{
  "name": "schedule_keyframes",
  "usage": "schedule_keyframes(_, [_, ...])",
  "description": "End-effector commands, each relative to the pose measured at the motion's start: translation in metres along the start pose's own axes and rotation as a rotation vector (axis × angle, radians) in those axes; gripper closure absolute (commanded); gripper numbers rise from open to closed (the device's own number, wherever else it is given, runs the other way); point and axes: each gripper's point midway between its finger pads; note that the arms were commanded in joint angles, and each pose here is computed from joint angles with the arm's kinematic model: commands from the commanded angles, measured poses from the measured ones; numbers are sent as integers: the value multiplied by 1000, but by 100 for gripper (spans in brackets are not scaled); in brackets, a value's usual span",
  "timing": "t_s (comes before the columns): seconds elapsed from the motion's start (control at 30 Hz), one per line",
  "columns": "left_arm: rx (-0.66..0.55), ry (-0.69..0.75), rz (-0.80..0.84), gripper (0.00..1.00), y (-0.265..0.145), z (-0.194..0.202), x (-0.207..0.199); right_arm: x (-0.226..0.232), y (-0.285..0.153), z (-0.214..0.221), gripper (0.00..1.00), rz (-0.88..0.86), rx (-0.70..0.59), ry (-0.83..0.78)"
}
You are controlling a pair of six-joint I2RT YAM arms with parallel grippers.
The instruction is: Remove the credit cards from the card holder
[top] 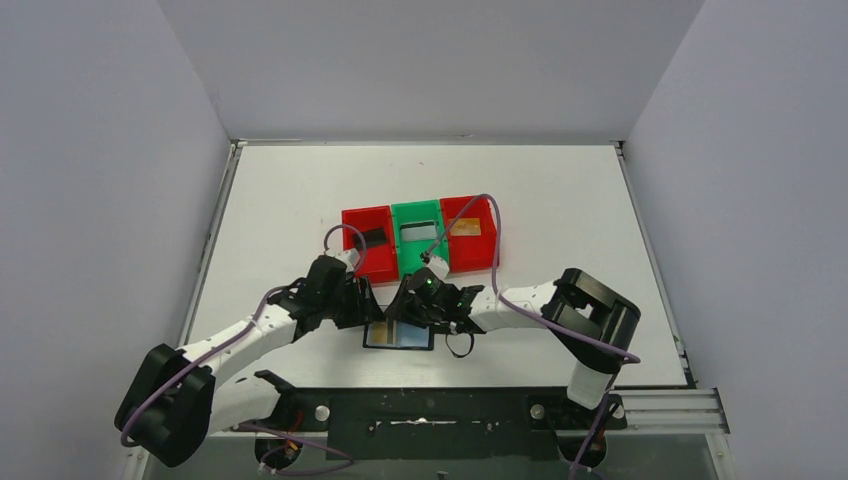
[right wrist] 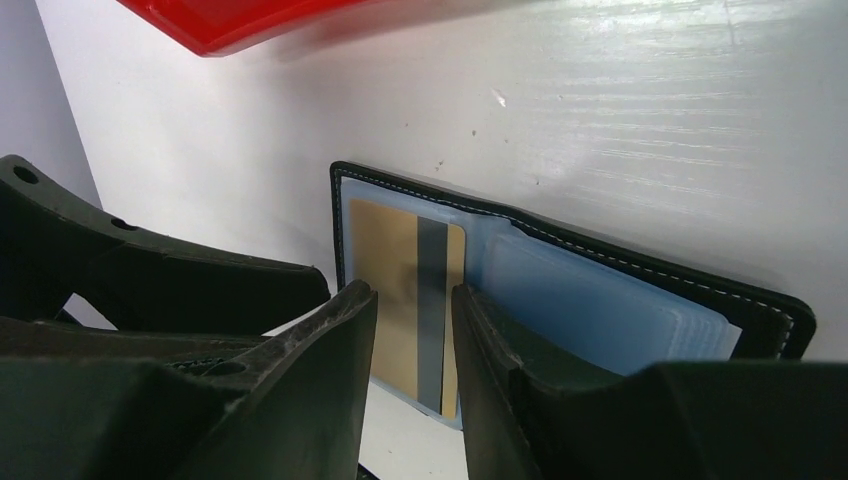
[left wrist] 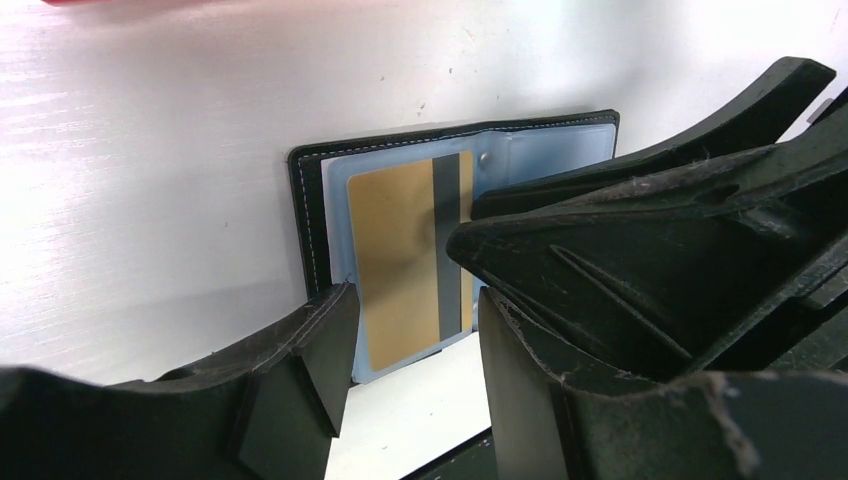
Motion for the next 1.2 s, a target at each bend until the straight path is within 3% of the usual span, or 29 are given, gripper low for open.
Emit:
schedule_keyframes(0.0, [-13,9,53,53,0,-5,-14,16,-6,-7,64,-34,-29,8])
schedule_keyframes(0.27, [-1,16,51,55,2,-4,-14,11,-15,-4,65,37,-32,-5])
schedule_keyframes(0.43, [37,17,76,64,4,4,-15,6,-10,2,70,13,-3,16])
schedule_keyframes(0.6, [72,14,55,67,6,12,-8,11,-16,-6,68,47,-25,-24])
schedule_keyframes(0.93, [4,-5,56,65,-2,4,-10,20,-31,-16,64,13,-57,-46])
schedule_keyframes(1.17, [77,7,67,64,5,17,-10,9,-24,7,66,42,13,-17])
Point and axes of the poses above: each gripper's point midway between its finger pads, its own y axis out along the fingers, its own x axis along the line the jaws close on, z = x × y, and after that the axes turned 15 degrees about -y, right-handed
